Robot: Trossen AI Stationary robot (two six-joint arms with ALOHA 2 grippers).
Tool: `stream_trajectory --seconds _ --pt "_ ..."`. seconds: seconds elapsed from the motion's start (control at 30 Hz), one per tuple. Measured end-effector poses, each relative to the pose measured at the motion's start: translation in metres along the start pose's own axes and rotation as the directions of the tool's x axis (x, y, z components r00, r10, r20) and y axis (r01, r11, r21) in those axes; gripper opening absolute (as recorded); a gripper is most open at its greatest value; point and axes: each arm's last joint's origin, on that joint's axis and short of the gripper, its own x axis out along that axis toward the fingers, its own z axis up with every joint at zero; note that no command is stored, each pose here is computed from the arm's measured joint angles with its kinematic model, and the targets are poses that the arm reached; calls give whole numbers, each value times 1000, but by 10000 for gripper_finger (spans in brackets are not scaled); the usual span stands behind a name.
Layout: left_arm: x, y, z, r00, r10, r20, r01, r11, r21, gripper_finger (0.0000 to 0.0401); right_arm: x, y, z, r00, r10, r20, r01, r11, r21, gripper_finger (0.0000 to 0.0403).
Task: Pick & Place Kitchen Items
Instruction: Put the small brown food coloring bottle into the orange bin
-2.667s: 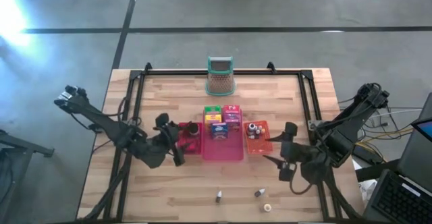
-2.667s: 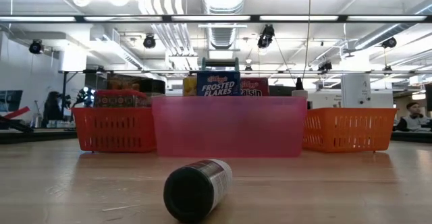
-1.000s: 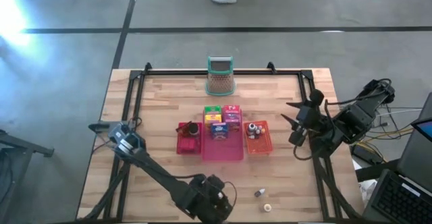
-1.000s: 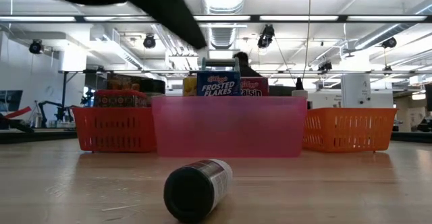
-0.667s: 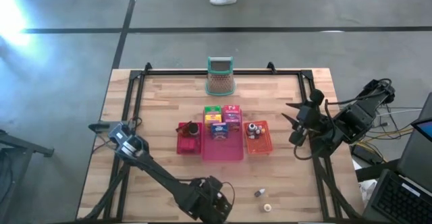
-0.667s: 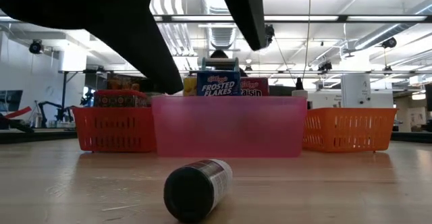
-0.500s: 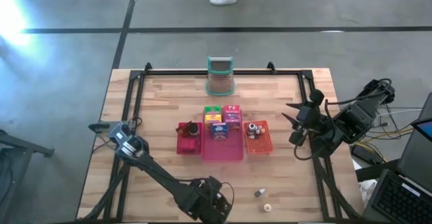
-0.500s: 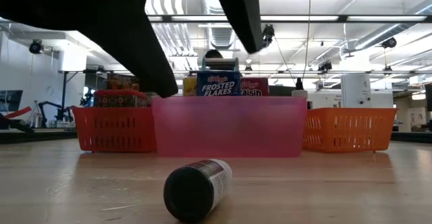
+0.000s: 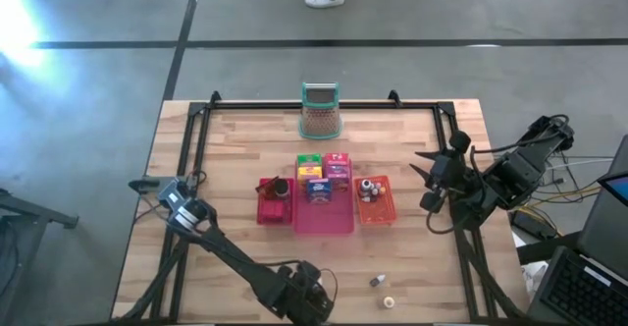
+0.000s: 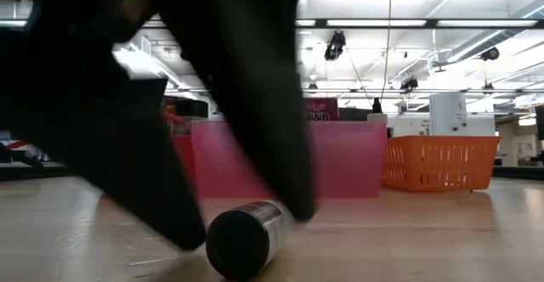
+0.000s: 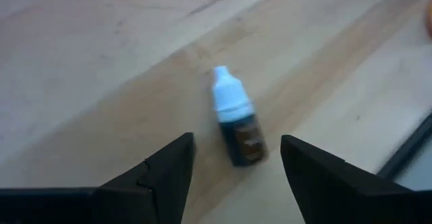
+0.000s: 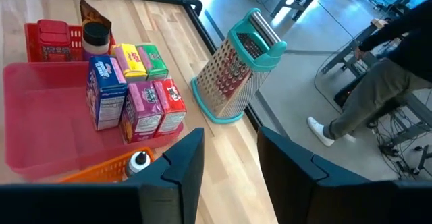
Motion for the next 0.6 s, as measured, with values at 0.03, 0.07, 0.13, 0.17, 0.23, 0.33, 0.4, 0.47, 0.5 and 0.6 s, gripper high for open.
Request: stream_trajectory --seconds 0.03,0.07,0.13,0.17,0.23,0.33,0.4,0.47,0.5,0.6 --pt "2 2 0 1000 5 1 -5 1000 0 229 0 0 0 1000 0 0 0 1000 -1 130" --pt "2 3 -1 1000 5 0 -5 1000 0 229 0 0 -1 1000 -1 -1 1 1000 -3 129" --pt "4 6 -1 1000 14 1 -14 1000 4 229 1 1 -1 1000 -2 -3 2 1000 -7 126" --pt "5 7 -2 1000 17 1 -17 1000 6 229 1 1 -2 1000 -3 -3 3 1000 -8 125" --pt "5 8 -2 1000 18 1 -18 1000 13 228 2 2 -3 1000 -5 -5 5 1000 -14 123" --pt "6 9 -1 1000 22 2 -22 999 35 225 3 3 -5 1000 -8 -9 8 1000 -23 120" --pt "6 9 -1 1000 26 3 -26 999 44 219 4 4 -6 1000 -11 -12 11 1000 -29 118" --pt "6 9 0 1000 29 4 -29 998 52 210 5 5 -7 1000 -14 -14 13 999 -35 118" --pt "6 10 0 1000 31 5 -31 998 58 205 5 5 -8 1000 -15 -16 14 999 -39 120" --pt "7 10 1 999 38 6 -38 997 71 186 6 5 -9 1000 -16 -17 15 999 -43 129"
